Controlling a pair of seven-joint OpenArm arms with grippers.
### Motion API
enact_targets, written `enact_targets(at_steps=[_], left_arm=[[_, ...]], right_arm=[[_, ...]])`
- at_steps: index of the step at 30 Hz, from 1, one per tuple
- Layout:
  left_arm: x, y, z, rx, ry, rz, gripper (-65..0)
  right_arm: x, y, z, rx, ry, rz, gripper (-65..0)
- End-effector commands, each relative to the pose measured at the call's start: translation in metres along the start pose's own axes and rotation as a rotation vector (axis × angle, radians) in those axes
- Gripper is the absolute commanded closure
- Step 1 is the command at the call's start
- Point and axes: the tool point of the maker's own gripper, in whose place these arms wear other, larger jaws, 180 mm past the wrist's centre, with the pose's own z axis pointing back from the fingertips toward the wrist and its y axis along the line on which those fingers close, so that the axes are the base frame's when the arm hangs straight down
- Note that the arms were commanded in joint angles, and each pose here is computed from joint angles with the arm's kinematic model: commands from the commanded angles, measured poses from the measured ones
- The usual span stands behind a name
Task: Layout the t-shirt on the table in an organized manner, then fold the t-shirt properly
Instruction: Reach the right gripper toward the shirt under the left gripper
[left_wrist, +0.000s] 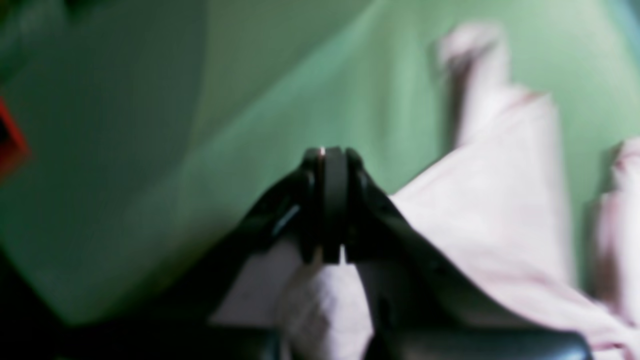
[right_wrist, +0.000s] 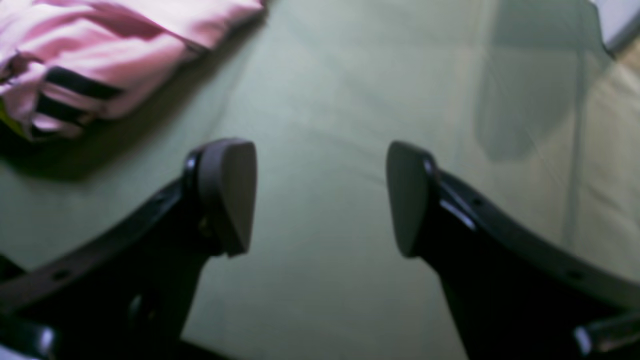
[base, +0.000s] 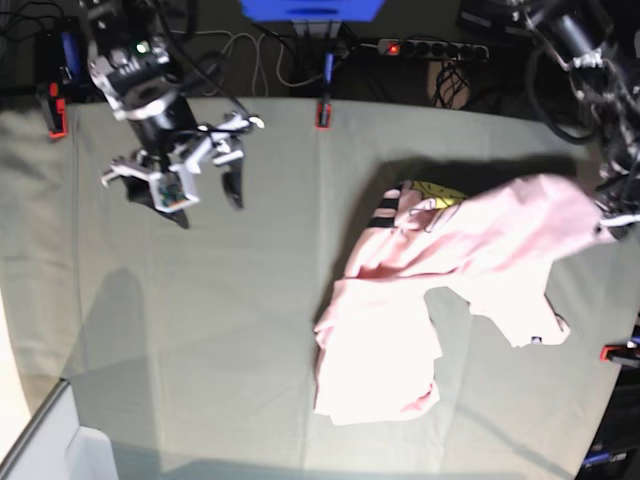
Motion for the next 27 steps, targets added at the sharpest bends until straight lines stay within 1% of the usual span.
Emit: enact_targets(at_steps=[1,2,4,6,9,10,12,15,17,22,24,27], left_arm=[[0.023,-0.005,0.010,-0.022,-0.064,-0.026,-0.2],[0.033,-0.009,0.019,-0.039,-0.093,-0.035,-0.2],[0.051,-0.004,0.037,-0.039,-0.146,-0.037,-0.2],[0.067,0.003,0.051,-0.028,-0.192,-0.036,-0.2],[0.084,0.015,0.068,-0.004,-0.240,-0.052,-0.2],[0.086,0.019,0.074,0.007,-0.246,-0.062,-0.2],[0.084,0.024,0.080,0.019,-0.220,-0.073,-0.2],[0.087,0.031,0.095,0.031,-0.194,-0.073,-0.2],[0.091,0.035,0.107,0.038,-0.199,-0.064,-0.2],[0.125,0.061,0.145,0.129,-0.281,-0.065,-0.2],[0.136,0.077,0.158,0.178,-0.301,-0.063,-0.2],[0.161,0.092,0.177,0.216,-0.346,-0.123,-0.2]], right_arm=[[0.009,0.007,-0.003,0.019,-0.036,0.005,-41.3],[0.010,0.013,-0.010,0.037,-0.040,0.008,-41.8],[0.009,0.022,-0.025,0.065,-0.036,0.021,-43.4],[0.006,0.035,-0.039,0.097,-0.025,0.028,-43.8],[0.012,0.052,-0.063,0.136,-0.032,0.040,-43.8],[0.014,0.057,-0.071,0.149,-0.032,0.049,-43.8],[0.020,0.067,-0.085,0.171,-0.038,0.063,-43.8],[0.029,0.087,-0.102,0.219,-0.047,0.102,-43.7],[0.033,0.093,-0.111,0.237,-0.051,0.133,-43.7],[0.050,0.112,-0.141,0.268,-0.058,0.177,-43.7],[0.060,0.119,-0.146,0.280,-0.074,0.188,-43.6],[0.070,0.132,-0.145,0.302,-0.097,0.184,-43.6]])
